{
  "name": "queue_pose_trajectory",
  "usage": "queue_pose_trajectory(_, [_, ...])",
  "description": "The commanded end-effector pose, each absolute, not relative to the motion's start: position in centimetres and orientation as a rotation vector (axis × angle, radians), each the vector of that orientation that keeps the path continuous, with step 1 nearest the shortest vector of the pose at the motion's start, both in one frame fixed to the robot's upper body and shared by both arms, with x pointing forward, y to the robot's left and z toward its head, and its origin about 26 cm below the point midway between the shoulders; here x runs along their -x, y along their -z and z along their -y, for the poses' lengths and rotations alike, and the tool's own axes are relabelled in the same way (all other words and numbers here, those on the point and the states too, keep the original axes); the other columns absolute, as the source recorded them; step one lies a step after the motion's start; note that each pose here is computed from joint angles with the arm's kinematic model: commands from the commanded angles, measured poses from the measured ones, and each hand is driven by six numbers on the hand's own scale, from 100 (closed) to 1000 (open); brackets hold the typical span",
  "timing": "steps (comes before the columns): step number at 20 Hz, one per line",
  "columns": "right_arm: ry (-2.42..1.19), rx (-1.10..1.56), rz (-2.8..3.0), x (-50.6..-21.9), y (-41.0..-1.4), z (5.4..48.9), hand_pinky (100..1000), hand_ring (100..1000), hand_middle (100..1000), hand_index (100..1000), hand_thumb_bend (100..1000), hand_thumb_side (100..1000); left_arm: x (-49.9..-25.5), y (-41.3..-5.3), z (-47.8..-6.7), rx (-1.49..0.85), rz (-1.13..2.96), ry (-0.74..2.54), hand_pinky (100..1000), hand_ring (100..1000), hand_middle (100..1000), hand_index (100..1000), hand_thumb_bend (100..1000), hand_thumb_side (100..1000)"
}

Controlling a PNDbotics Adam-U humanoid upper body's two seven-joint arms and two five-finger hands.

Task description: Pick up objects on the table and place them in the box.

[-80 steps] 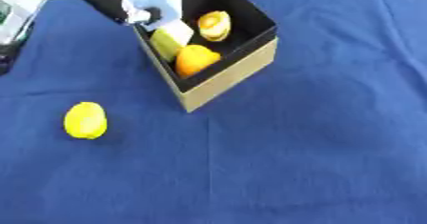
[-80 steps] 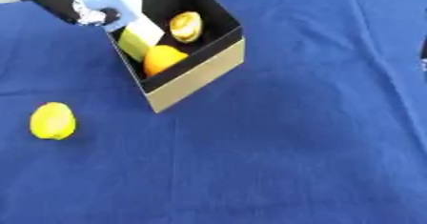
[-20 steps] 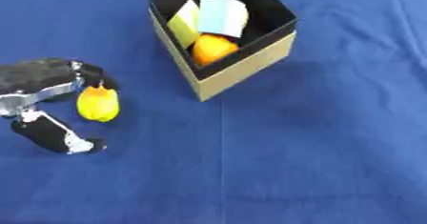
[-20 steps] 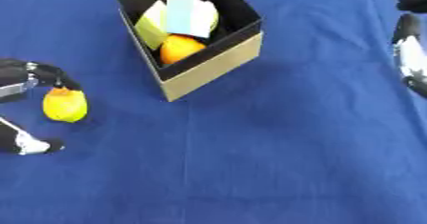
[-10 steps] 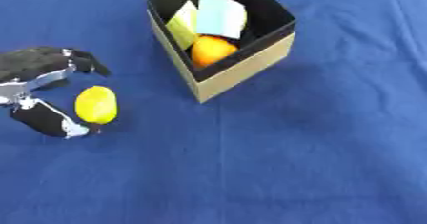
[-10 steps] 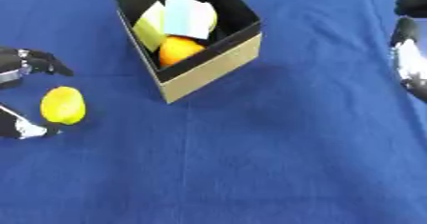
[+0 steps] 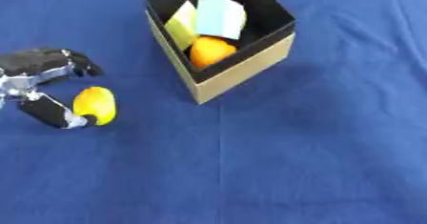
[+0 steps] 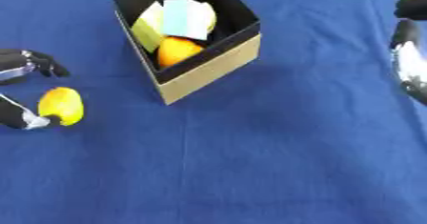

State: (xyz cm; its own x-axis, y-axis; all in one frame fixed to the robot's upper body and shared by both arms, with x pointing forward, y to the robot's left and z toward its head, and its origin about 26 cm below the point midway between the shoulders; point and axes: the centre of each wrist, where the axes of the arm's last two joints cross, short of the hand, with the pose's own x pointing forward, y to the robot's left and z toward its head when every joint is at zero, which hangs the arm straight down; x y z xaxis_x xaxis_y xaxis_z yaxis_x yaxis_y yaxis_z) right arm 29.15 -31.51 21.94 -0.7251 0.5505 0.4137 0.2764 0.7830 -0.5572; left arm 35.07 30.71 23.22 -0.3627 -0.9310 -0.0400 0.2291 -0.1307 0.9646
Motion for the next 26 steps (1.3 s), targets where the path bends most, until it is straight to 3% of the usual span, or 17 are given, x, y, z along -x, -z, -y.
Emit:
queue_pose_trajectory(1, [-0.633,0.633,2.419,-29.0,-22.7,31.5,767,714,670,734,100,418,-35.5,-23.6,-31.2,-0.887,1.226,1.649,820,778,754,873,461,298])
queue_pose_trajectory(7, [-0.619,0.633,2.422,-29.0,-22.7,31.5,767,713,668,734,100,419,-36.0,-23.0,-31.3,-0.881,1.221,1.673,782,711,662,787,387,250])
queue_pose_trajectory(15, [-0.607,0.637,2.43,-28.9,-22.7,31.6,768,710,665,734,100,418,-35.6,-23.1,-30.9,-0.905,1.239,1.722,741,655,590,718,168,225])
queue_pose_trajectory(26, [-0.609,0.664,2.42,-28.8,-22.7,32.0,770,709,665,735,100,419,-30.2,-32.0,-26.2,-0.941,1.629,1.704,743,660,600,737,107,220])
